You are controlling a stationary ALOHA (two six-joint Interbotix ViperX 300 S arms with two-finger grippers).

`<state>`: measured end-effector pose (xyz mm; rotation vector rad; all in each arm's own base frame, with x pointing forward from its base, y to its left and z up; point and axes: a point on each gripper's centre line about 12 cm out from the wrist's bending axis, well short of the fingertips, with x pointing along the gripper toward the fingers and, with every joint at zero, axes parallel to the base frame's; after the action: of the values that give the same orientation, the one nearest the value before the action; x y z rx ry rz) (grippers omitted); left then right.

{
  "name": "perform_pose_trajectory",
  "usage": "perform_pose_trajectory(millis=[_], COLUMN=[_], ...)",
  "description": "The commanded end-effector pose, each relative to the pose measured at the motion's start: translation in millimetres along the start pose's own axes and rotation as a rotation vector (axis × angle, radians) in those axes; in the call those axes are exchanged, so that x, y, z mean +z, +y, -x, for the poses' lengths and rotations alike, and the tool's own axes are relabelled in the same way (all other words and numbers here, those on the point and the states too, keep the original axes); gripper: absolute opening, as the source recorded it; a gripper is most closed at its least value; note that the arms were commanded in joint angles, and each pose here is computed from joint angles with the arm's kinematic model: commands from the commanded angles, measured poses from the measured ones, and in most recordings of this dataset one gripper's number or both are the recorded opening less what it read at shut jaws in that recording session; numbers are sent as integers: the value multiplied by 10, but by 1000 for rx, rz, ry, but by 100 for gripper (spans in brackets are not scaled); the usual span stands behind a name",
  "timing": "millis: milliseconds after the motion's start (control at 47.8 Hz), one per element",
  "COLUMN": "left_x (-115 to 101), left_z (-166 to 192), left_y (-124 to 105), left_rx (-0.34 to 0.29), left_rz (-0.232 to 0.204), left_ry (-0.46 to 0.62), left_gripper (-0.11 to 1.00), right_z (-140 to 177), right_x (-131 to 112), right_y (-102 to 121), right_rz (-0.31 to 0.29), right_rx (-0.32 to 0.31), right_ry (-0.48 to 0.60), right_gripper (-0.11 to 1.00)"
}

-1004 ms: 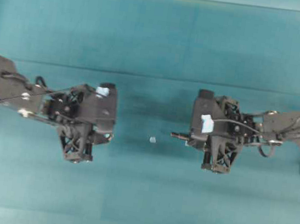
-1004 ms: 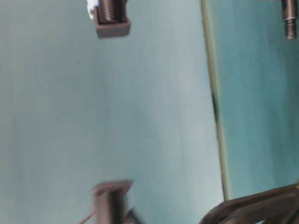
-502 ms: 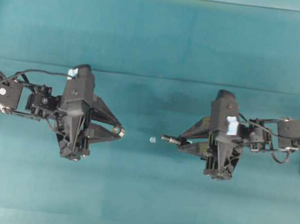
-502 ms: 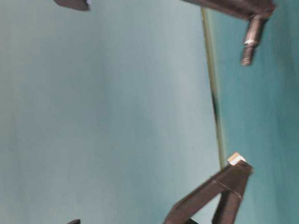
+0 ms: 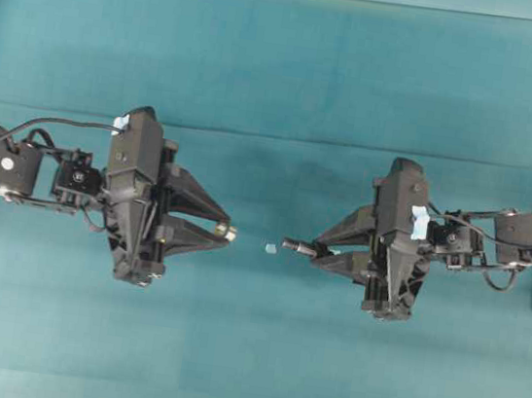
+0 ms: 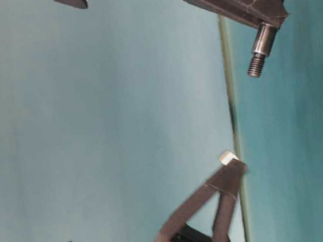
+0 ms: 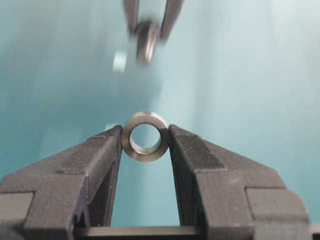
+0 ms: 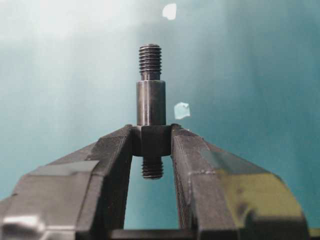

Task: Insert the washer onto the shaft with both hands.
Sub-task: 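Lift washer and shaft and rotate grippers to face each other, then bring the washer toward the shaft tip, aligning it over the threads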

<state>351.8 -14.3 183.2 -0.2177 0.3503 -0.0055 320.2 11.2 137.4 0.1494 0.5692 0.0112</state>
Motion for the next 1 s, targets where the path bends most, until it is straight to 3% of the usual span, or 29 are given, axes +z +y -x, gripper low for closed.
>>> perform_pose_trajectory(millis=[0,397,983], left_x=[113,147,164], left_z=[-56,-332,-423], left_y=[-33,-40,-5], left_rx=[-16,-19,-10], left_rz=[0,0,1], left_ry=[-56,-67,-69], left_gripper=[38,38,38], right_z=[13,12,2], right_x=[86,161,186], right_y=[25,43,49], right_rz=[-2,-5,-5], right_rx=[9,24,28], right_ry=[-33,-91,-107], right_gripper=[0,0,0])
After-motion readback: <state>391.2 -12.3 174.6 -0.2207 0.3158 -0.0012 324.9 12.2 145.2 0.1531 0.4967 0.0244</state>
